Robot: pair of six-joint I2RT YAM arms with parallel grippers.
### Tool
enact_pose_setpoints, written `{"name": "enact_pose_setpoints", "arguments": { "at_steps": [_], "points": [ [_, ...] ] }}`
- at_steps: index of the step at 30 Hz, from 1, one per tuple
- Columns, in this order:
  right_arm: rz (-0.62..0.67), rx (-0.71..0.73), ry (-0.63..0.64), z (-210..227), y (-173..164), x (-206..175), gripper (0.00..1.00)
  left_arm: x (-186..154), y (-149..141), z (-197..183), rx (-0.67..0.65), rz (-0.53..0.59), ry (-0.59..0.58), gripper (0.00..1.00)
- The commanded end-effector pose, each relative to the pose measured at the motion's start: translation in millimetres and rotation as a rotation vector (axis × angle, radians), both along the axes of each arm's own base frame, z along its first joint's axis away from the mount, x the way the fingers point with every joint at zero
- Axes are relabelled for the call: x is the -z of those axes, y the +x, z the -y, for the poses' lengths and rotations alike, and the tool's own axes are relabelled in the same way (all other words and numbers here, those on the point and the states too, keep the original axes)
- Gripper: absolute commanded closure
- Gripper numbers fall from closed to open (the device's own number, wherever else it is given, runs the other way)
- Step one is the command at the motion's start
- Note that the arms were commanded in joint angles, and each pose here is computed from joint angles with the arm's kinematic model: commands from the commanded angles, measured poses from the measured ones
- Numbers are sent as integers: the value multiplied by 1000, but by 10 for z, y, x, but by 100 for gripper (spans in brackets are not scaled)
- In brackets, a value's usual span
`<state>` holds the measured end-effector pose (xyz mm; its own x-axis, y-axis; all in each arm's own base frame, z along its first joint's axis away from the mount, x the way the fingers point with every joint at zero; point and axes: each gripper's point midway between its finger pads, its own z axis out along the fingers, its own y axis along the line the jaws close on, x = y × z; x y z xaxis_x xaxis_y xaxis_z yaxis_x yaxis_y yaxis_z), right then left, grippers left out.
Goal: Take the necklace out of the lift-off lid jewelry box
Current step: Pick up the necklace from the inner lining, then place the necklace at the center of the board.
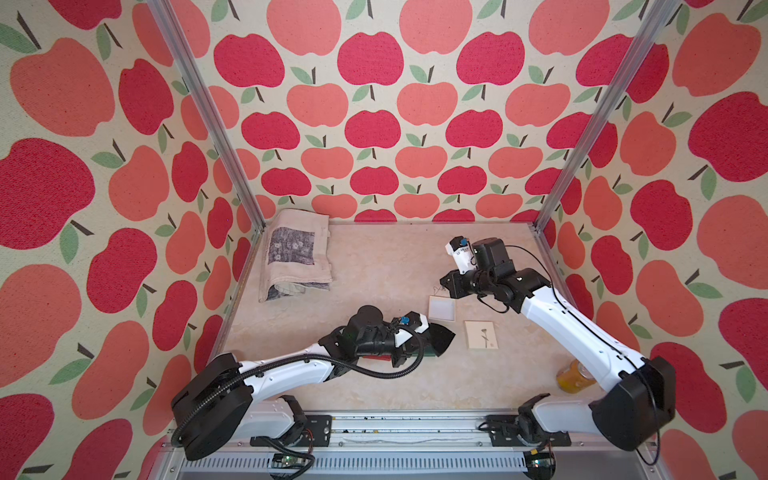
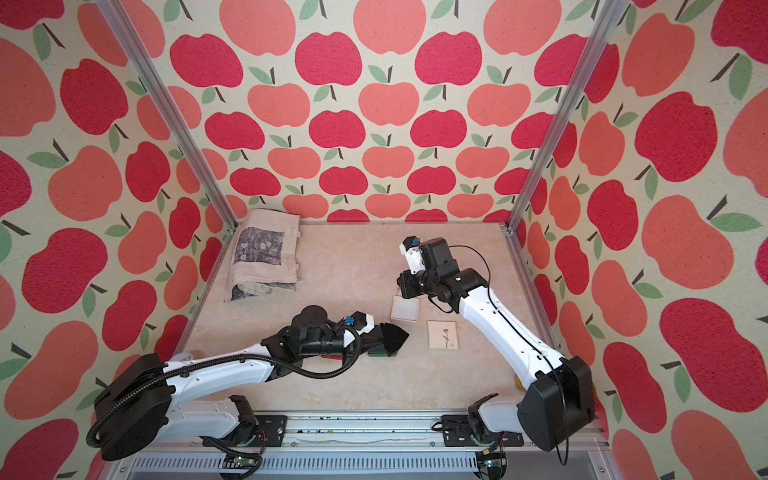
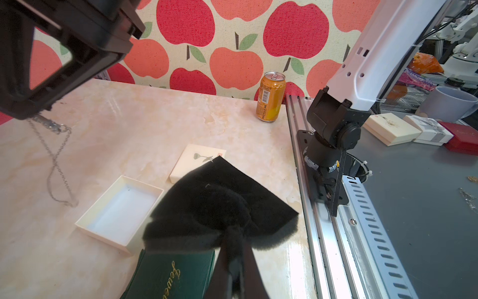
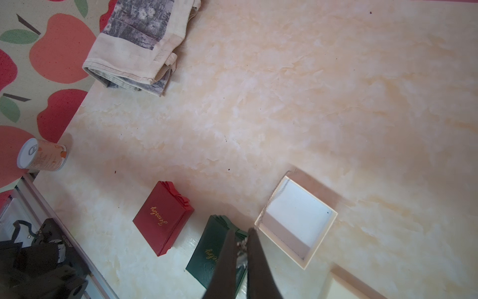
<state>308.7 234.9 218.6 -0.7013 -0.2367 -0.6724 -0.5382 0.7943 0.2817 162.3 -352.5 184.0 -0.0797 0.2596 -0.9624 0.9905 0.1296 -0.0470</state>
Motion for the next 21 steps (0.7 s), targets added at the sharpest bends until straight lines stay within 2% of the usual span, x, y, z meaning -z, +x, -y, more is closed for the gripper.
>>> {"name": "enact_pose_setpoints", "arguments": {
  "at_steps": [1,5,8,21],
  "points": [
    [59,25,-14,63,206,-123,98,-45,134,-29,-81,40,12,100],
    [62,63,-28,171,396,-103,98,58,363,-163,-238,47,70,100],
    [56,91,-39,254,544,-48,98,83,423,-253,-301,46,78,100],
    [-5,171,-52,439,1321,405,98,87,472,-433,-384,61,88,100]
  ]
}}
